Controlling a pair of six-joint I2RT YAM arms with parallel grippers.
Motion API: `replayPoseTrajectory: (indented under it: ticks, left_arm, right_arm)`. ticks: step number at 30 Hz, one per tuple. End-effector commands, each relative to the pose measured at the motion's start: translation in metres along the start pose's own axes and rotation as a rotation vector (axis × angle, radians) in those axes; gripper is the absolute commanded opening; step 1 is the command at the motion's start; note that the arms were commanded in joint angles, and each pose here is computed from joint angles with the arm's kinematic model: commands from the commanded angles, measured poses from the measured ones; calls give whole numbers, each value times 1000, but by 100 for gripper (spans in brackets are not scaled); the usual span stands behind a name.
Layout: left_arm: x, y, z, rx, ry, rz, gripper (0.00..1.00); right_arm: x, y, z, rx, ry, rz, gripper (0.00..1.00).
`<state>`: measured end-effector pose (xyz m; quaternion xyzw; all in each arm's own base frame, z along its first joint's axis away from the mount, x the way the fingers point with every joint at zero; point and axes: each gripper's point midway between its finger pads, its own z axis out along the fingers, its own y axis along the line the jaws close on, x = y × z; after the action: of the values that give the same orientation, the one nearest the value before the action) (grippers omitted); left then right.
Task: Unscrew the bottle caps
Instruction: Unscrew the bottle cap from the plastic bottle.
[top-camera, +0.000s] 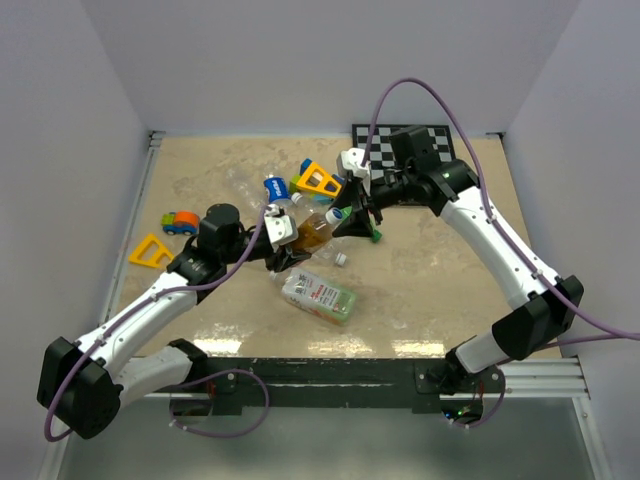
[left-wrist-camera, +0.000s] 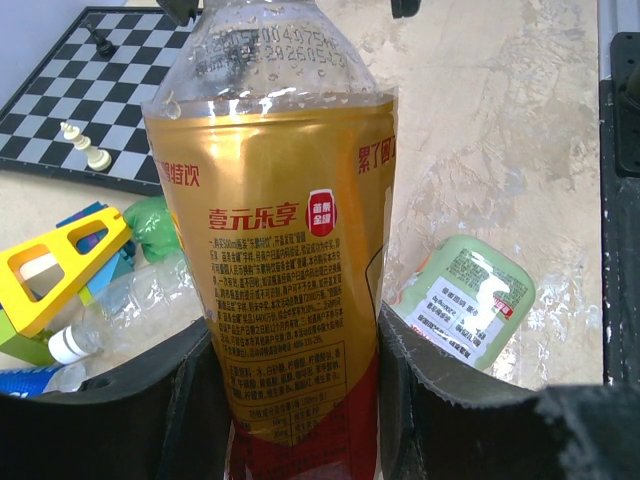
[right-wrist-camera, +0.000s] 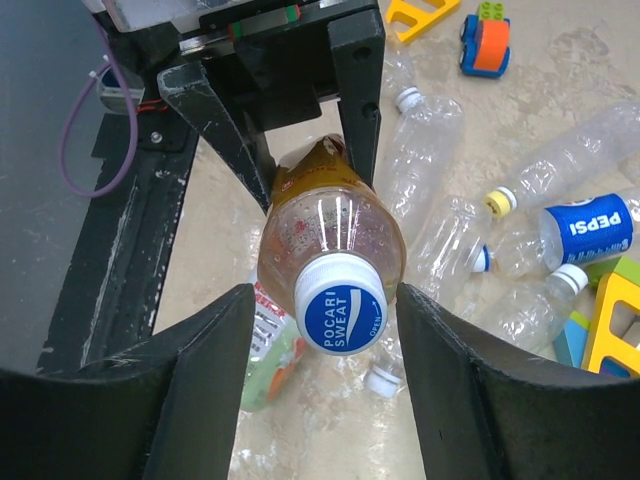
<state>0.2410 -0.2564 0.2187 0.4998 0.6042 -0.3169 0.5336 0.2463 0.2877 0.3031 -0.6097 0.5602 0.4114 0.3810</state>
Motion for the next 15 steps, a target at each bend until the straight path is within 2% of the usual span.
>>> replayPoseTrajectory:
  ticks: [1,5,7,10,13,14,15]
  left_arm:
    - [-2,0,2,0,-13,24,0]
    - [-2,0,2,2,-14,26,0]
    - [-2,0,3,4,-13,25,0]
    - [-2,0,2,2,-14,28,0]
    - [-2,0,2,2,-13,36,0]
    - [-3,-1,1,2,-16,41,0]
    - [-4,-4,0,17,-24,62,0]
  right_arm:
    - [-26,1,-9,17,-41,-53,61]
    - [-27,1,-10,19,-41,-54,61]
    - [-27,1,-9,17,-41,-55,58]
    - [-23,2,-8,7,-35,-47,42]
    - [-16,5,-7,-17,-9,-51,16]
    - [-14,5,-7,-23,3,-58,4]
    - [-9,6,-8,-34,29,-83,0]
